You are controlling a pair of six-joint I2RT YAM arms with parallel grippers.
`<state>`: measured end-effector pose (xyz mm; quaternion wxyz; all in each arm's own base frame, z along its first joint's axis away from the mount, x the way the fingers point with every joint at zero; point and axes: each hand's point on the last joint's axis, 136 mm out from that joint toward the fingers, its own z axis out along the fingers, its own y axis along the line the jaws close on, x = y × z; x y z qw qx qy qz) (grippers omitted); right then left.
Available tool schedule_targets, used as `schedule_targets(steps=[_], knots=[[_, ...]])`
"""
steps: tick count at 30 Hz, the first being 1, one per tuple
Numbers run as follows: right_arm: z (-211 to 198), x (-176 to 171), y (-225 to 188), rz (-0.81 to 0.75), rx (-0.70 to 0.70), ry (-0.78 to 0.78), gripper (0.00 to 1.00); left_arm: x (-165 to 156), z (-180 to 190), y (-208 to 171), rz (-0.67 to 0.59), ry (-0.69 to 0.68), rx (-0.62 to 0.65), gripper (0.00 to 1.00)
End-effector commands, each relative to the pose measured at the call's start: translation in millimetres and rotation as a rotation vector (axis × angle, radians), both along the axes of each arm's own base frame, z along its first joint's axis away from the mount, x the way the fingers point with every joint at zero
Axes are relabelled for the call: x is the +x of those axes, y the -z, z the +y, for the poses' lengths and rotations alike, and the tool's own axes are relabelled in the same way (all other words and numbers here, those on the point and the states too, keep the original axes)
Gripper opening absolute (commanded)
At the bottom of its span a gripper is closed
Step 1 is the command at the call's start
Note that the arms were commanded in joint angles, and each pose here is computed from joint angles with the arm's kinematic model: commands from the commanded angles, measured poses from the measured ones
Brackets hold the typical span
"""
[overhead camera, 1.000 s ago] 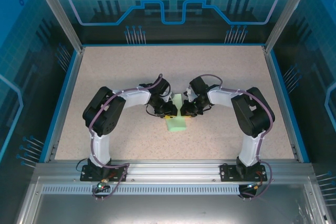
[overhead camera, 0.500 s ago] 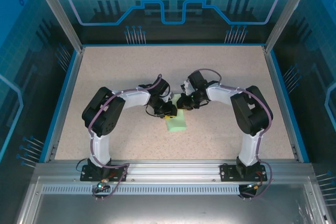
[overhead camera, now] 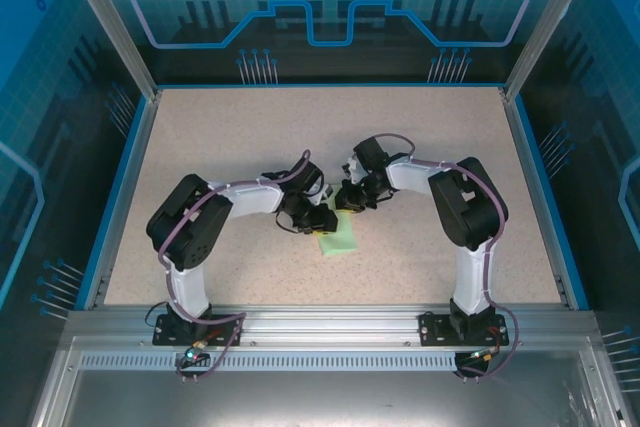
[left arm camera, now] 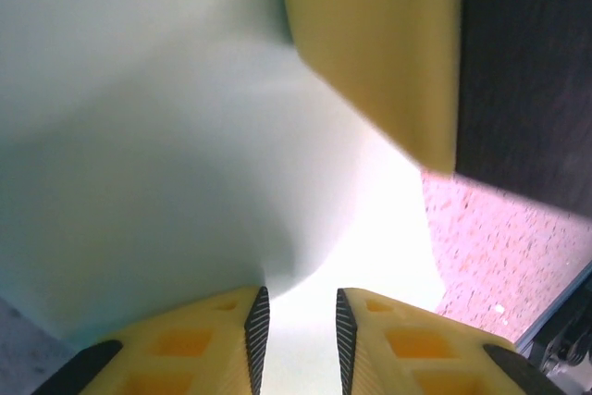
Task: Fold a paper plane with a square sheet of paper (fold left side to right side)
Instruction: First fold the square sheet of paper in half at the center of the table.
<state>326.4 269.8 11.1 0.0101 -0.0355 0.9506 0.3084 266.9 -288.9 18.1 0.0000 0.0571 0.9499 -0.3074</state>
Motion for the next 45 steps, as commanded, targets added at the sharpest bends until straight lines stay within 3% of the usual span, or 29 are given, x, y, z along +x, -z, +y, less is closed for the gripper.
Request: schedule_targets(steps=[1,12,31,37,45], knots=[[-21,-12,26,0.075,-0.115,0.033,0.11,-33,9,8,0.044,0.051,0.037,0.3],[-24,-13,30,0.082,-0.131,0.031,0.11,-69,6,14,0.068,0.074,0.044,0.3],[-25,-14,32,0.09,-0.136,0.03,0.11,-93,6,4,0.052,0.086,0.011,0.33],[-25,-13,29,0.081,-0.131,0.026,0.11,-83,-2,-29,-0.023,0.084,-0.073,0.34],[-23,-13,25,0.074,-0.122,0.023,0.11,-36,4,-55,-0.068,0.0,-0.149,0.35]])
